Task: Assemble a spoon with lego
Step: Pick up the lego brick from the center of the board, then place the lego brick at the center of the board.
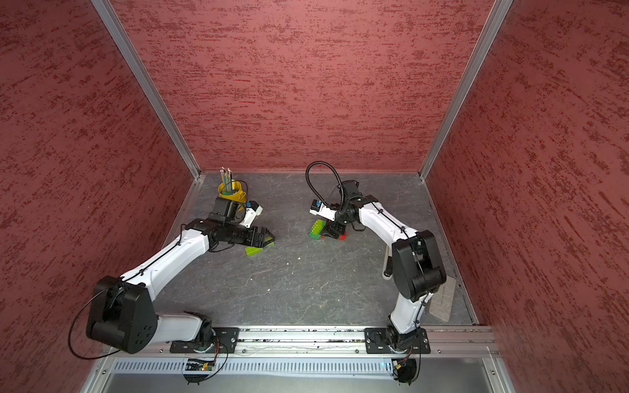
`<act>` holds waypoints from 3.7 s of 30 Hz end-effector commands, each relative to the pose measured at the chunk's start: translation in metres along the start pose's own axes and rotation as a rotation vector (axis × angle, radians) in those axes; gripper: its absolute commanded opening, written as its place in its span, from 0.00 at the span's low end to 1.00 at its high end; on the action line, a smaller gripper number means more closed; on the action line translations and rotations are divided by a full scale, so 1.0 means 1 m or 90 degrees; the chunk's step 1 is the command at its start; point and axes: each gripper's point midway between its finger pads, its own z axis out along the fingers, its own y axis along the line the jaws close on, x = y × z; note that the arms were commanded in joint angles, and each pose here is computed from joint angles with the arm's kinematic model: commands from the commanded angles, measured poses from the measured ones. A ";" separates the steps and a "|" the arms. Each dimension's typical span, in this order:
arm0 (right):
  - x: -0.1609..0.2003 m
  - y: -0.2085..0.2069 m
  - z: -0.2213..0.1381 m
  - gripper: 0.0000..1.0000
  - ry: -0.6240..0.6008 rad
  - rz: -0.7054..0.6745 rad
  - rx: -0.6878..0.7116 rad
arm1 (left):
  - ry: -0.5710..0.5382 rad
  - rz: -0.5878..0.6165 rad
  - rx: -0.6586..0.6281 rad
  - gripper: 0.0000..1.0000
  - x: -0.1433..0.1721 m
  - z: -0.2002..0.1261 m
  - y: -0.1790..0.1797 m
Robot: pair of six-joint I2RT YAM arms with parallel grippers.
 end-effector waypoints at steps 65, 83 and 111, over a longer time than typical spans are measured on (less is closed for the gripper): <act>-0.051 0.050 -0.054 0.19 -0.687 0.049 0.103 | -0.105 0.053 0.044 0.93 -0.081 0.023 -0.090; -0.026 0.066 -0.034 0.19 -0.678 0.087 0.125 | -0.082 0.031 0.047 0.92 -0.068 0.052 -0.091; -0.014 0.086 -0.036 0.36 -0.638 0.070 0.141 | 0.018 0.041 0.025 0.91 -0.019 0.097 -0.097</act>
